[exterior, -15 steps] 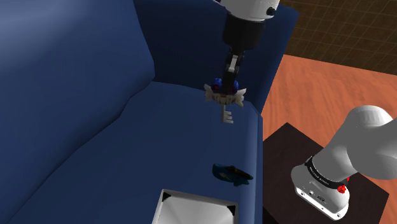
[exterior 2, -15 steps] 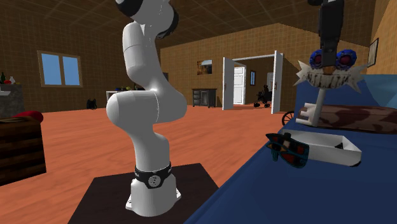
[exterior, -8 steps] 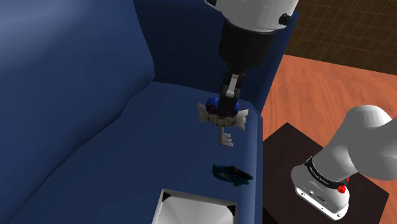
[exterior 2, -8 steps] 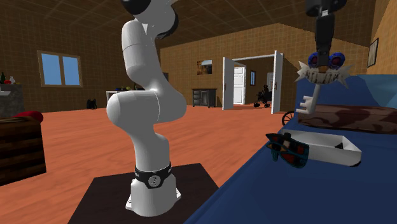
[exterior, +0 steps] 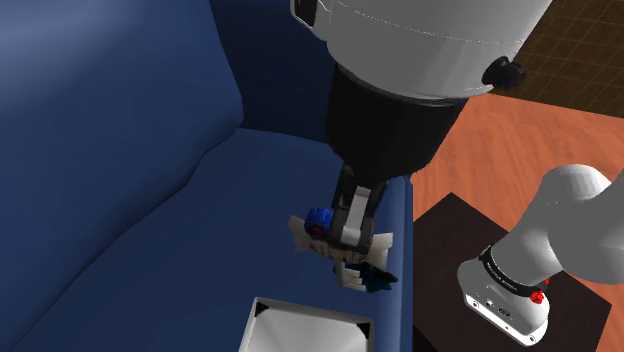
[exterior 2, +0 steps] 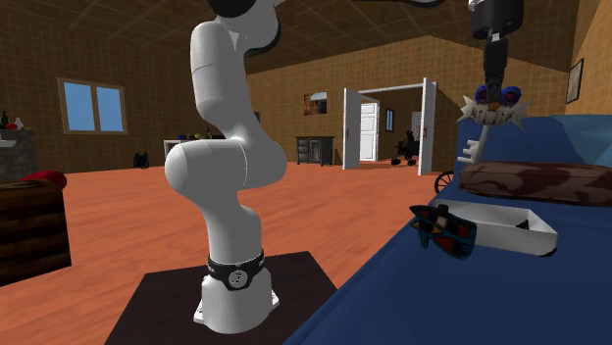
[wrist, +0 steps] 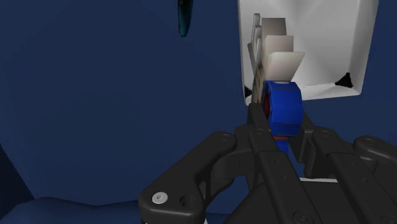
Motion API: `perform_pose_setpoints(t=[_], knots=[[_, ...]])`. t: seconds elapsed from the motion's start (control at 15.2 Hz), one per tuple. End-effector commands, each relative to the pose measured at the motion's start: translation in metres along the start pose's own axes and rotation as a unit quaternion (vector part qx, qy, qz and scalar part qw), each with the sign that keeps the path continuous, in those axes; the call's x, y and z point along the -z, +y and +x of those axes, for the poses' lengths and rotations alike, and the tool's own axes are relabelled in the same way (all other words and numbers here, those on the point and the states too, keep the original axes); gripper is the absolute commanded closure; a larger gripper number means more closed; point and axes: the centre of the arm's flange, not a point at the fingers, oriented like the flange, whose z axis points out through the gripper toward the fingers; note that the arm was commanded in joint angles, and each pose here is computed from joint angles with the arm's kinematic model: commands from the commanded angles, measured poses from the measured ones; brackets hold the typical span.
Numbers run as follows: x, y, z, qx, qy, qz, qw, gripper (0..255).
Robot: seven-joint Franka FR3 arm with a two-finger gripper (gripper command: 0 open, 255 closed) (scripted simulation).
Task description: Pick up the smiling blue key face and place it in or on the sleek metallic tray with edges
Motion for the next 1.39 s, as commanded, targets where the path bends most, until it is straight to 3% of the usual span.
perform_pose_setpoints(t=[0.0, 0.4, 1.32], knots=[[0.005, -0.027, -0.004, -0.001, 0.000, 0.001, 1.0000, 255], [0.015, -0.098, -0.009, -0.001, 0.000, 0.001, 1.0000, 255], [-0.059, -0.097, -0.013, -0.001, 0.000, 0.001, 1.0000, 255]])
